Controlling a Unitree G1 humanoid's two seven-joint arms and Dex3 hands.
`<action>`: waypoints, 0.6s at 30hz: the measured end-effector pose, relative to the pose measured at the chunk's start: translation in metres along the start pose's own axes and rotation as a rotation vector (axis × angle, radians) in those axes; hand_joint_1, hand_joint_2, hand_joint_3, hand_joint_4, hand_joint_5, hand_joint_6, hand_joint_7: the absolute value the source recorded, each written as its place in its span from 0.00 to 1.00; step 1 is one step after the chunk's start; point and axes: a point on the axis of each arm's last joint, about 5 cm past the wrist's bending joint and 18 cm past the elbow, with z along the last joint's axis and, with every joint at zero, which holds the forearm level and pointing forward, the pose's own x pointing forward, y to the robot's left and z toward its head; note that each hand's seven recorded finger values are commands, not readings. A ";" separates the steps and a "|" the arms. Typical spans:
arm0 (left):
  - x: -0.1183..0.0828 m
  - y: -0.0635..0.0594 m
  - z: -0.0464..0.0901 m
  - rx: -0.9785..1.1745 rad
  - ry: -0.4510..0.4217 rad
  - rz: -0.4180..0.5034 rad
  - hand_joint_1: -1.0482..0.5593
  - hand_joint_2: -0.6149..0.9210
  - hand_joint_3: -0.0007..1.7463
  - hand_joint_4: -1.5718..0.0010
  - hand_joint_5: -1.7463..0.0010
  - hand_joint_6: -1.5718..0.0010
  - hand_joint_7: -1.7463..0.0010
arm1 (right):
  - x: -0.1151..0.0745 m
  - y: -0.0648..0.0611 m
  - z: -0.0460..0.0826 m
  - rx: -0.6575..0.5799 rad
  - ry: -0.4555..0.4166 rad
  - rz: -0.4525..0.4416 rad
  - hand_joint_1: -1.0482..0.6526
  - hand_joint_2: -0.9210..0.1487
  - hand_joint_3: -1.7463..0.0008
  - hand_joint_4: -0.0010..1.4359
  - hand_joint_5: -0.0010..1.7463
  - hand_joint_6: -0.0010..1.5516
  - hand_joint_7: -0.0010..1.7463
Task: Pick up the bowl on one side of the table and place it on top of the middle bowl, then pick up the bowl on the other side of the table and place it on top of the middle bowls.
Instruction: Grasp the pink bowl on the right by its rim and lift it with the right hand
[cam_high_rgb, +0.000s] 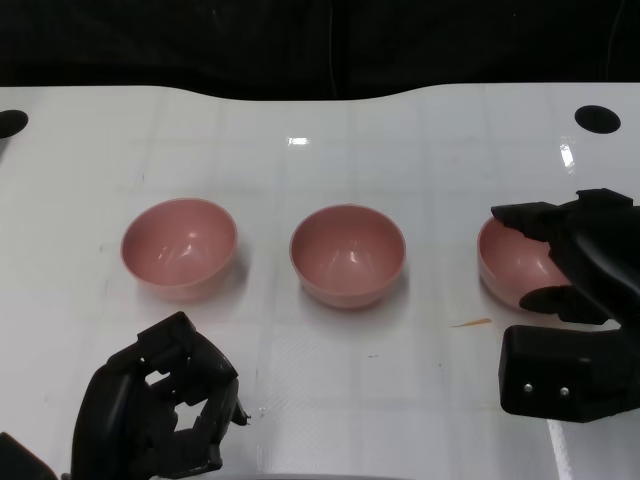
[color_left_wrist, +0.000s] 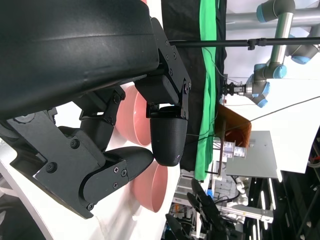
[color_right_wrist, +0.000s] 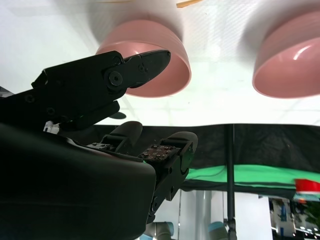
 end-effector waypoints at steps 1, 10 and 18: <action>0.000 0.000 0.000 -0.001 0.000 0.000 0.50 0.68 0.69 0.50 0.04 0.51 0.20 | 0.000 0.001 0.000 0.000 0.003 0.005 0.30 0.07 1.00 0.13 0.27 0.24 0.00; 0.000 -0.001 0.000 -0.006 0.000 0.002 0.50 0.68 0.70 0.49 0.04 0.51 0.20 | 0.002 0.005 -0.003 0.002 0.012 0.019 0.29 0.07 1.00 0.12 0.27 0.23 0.00; 0.000 -0.001 0.000 -0.005 0.000 0.004 0.50 0.68 0.70 0.49 0.04 0.51 0.20 | 0.002 0.006 -0.002 0.014 -0.007 0.022 0.29 0.06 1.00 0.13 0.27 0.22 0.00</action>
